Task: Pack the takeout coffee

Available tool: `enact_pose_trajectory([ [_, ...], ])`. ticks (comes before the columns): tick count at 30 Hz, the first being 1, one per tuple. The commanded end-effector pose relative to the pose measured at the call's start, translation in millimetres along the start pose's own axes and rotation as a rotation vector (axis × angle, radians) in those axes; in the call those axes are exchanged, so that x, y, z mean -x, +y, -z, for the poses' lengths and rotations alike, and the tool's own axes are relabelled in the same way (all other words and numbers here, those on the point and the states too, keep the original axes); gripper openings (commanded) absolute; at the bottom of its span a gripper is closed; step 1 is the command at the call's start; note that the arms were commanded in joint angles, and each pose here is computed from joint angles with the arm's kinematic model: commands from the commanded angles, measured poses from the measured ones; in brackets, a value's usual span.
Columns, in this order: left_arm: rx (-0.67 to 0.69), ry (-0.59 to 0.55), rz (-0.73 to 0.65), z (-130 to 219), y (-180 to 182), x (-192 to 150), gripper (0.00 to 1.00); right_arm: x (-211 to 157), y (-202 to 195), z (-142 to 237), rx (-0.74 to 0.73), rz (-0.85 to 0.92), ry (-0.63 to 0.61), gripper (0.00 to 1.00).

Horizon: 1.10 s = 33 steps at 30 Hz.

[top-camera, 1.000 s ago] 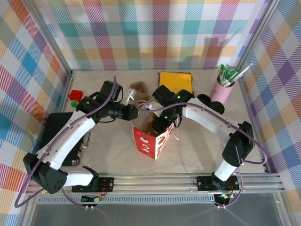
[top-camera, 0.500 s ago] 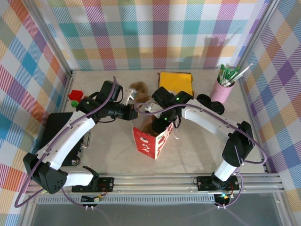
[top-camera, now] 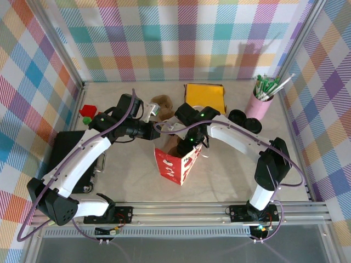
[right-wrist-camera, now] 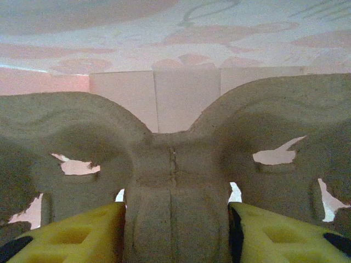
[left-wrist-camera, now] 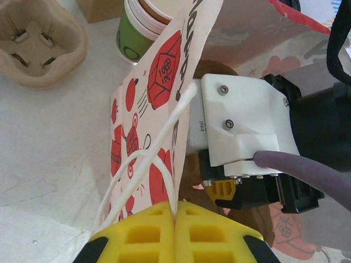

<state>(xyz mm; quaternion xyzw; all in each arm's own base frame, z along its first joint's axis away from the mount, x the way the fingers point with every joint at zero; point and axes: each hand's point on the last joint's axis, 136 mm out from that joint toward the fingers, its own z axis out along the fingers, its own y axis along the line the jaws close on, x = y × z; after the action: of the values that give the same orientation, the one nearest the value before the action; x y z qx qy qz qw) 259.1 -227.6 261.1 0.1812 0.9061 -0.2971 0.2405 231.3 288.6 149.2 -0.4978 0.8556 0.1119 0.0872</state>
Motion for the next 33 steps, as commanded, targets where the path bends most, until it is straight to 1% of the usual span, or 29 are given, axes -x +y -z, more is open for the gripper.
enact_pose_trajectory([
  [1, -0.019, -0.023, -0.019, 4, -6, 4, 0.0, -7, 3, -11, 0.008, 0.018, 0.066, 0.54],
  [9, -0.019, -0.021, -0.014, 2, -5, 4, 0.0, -10, 0, -14, -0.011, 0.023, 0.094, 0.55],
  [15, -0.01, -0.023, -0.013, 4, -4, 4, 0.0, -6, 3, -7, -0.007, 0.016, 0.08, 0.67],
  [20, 0.003, -0.019, -0.009, 4, -2, 3, 0.0, 8, 7, 21, -0.01, 0.001, 0.005, 0.72],
  [23, 0.008, -0.018, -0.005, 5, -1, 2, 0.0, 19, 10, 45, -0.016, -0.015, -0.071, 0.75],
  [31, 0.03, -0.027, -0.001, 8, 2, 2, 0.0, 42, 21, 106, -0.006, -0.077, -0.251, 0.77],
  [33, 0.034, -0.028, 0.006, 8, 2, 3, 0.0, 46, 21, 120, -0.009, -0.139, -0.29, 0.77],
])
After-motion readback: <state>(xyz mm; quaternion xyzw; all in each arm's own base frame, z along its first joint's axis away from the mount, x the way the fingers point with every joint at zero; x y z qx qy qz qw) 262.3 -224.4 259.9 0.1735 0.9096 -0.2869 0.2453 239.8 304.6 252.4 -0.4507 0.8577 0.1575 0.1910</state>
